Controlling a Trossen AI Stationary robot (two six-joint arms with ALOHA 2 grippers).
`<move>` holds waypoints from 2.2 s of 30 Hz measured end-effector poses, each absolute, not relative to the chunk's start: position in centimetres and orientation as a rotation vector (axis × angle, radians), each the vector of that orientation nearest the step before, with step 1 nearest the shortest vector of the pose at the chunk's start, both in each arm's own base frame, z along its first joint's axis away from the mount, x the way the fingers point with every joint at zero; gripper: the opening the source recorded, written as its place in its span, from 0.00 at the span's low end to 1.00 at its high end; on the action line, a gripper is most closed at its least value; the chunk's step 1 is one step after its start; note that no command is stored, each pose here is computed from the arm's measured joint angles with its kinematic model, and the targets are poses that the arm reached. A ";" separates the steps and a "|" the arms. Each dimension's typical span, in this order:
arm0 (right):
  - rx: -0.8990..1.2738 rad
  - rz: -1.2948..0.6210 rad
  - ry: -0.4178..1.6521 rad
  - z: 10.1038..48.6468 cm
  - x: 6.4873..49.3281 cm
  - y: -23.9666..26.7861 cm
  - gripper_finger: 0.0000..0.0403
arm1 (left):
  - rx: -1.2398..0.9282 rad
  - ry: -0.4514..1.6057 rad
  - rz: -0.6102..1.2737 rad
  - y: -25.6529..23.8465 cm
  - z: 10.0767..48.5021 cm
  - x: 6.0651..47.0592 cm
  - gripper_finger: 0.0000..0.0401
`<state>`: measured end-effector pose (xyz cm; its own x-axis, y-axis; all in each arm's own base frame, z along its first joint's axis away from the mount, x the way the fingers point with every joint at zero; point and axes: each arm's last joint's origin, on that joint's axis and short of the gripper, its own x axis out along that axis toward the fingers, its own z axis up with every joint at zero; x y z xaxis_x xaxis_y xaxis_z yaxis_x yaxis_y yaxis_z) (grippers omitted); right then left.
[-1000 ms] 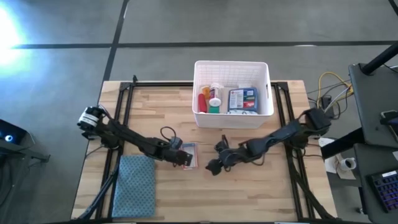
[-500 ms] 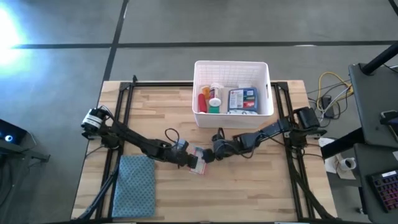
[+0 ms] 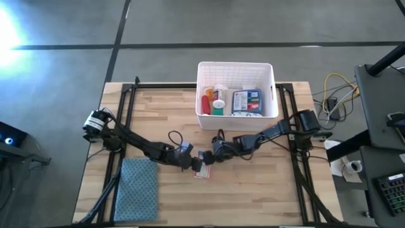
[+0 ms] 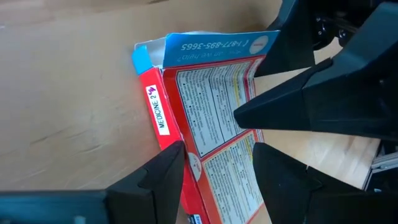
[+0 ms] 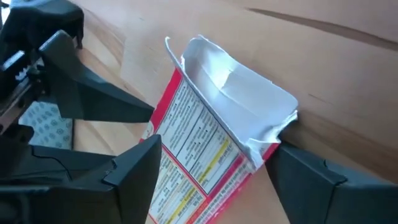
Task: Pick & place medical supplies in basket/bin
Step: Put the red medicine box into the bin
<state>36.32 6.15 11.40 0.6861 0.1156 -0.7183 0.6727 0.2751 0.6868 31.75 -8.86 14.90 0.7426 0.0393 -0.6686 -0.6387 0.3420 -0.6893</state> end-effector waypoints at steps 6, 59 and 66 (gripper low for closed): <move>1.200 -0.423 0.797 11.9 36.9 6.3 0.53 | -1.145 0.619 0.484 -8.8 14.8 31.7 0.43; 0.557 -0.925 0.336 31.9 22.2 -5.6 0.14 | -1.076 0.214 0.180 -6.9 30.1 24.4 0.43; 0.556 -0.953 0.346 31.8 21.9 -6.0 0.42 | -1.098 0.253 0.208 -7.3 28.8 25.5 0.43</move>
